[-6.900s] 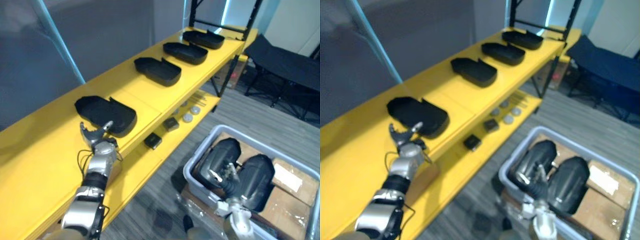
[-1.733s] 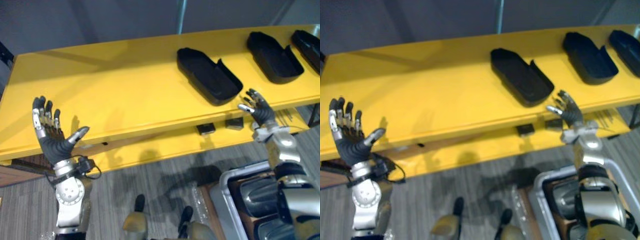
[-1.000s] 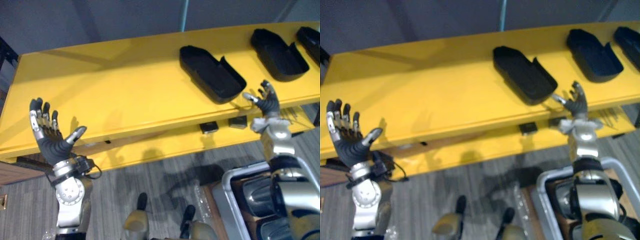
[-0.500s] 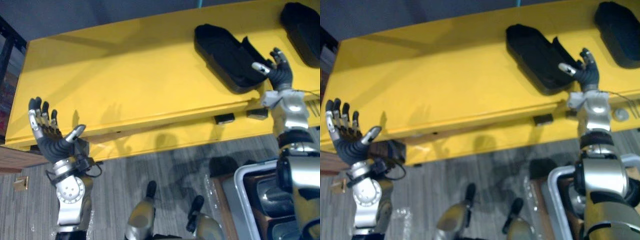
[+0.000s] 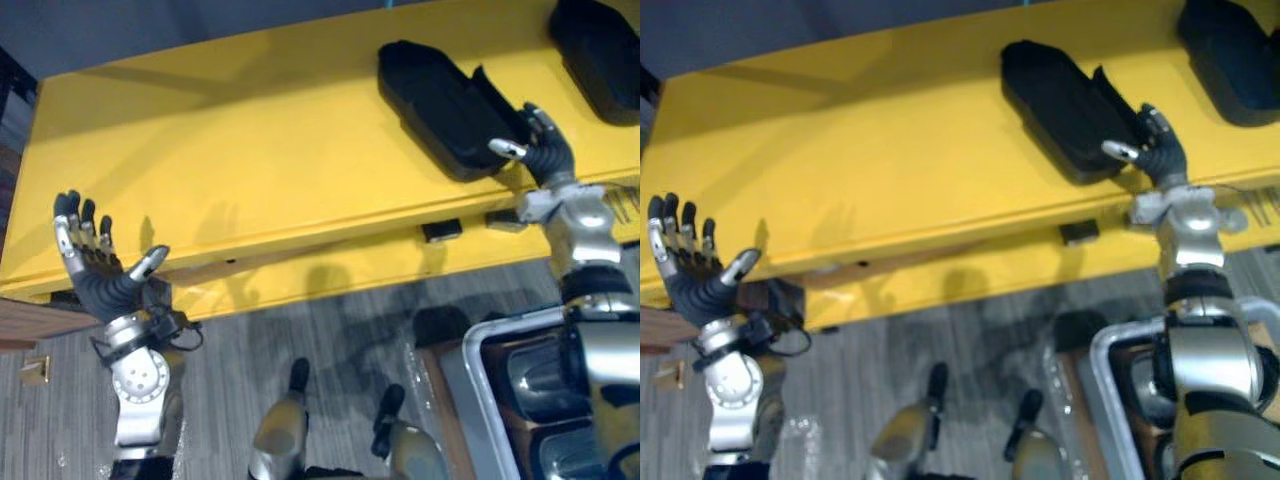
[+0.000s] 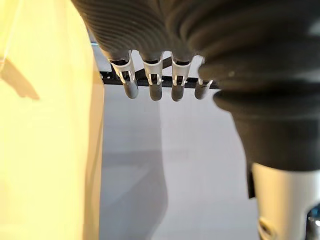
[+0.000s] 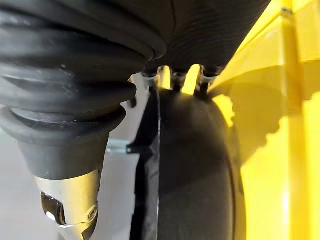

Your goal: Walk over and take plastic housings, then place them on the shelf

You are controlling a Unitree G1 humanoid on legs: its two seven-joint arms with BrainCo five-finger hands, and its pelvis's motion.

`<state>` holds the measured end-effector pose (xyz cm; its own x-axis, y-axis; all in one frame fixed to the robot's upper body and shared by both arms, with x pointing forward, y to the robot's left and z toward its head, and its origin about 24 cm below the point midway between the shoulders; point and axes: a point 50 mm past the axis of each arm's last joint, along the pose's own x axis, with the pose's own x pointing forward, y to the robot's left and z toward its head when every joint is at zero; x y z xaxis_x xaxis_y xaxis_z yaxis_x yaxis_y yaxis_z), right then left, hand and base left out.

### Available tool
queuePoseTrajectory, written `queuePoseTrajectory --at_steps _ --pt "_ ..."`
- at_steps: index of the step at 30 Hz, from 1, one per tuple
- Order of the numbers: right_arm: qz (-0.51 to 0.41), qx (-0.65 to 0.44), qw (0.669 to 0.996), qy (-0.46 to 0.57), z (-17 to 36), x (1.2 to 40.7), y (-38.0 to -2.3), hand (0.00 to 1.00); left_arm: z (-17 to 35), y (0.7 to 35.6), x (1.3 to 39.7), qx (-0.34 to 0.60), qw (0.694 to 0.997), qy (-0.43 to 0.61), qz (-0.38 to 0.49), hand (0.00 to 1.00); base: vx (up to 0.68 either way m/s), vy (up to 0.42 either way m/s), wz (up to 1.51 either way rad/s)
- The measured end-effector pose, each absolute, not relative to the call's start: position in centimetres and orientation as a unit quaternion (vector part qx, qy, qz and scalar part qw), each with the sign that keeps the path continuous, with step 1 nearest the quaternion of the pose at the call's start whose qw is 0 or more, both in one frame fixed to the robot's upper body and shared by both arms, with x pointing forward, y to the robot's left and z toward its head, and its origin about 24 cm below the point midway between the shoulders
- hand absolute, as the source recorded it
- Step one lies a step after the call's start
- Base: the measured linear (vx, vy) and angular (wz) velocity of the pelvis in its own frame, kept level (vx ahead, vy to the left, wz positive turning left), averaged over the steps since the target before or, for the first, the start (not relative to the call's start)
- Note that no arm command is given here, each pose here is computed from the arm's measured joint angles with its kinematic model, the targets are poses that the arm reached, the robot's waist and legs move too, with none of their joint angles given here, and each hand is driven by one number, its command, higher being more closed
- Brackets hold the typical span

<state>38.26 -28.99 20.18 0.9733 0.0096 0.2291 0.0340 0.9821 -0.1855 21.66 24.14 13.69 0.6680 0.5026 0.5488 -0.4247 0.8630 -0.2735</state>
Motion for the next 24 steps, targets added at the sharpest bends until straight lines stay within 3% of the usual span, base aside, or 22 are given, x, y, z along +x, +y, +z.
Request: queuePoseTrajectory --at_steps 24 --pt "0.075 -0.105 0.987 -0.092 16.3 37.3 -26.1 0.0 13.8 24.0 21.8 -0.055 0.915 -0.321 0.238 0.0 0.0 -0.004 -0.03"
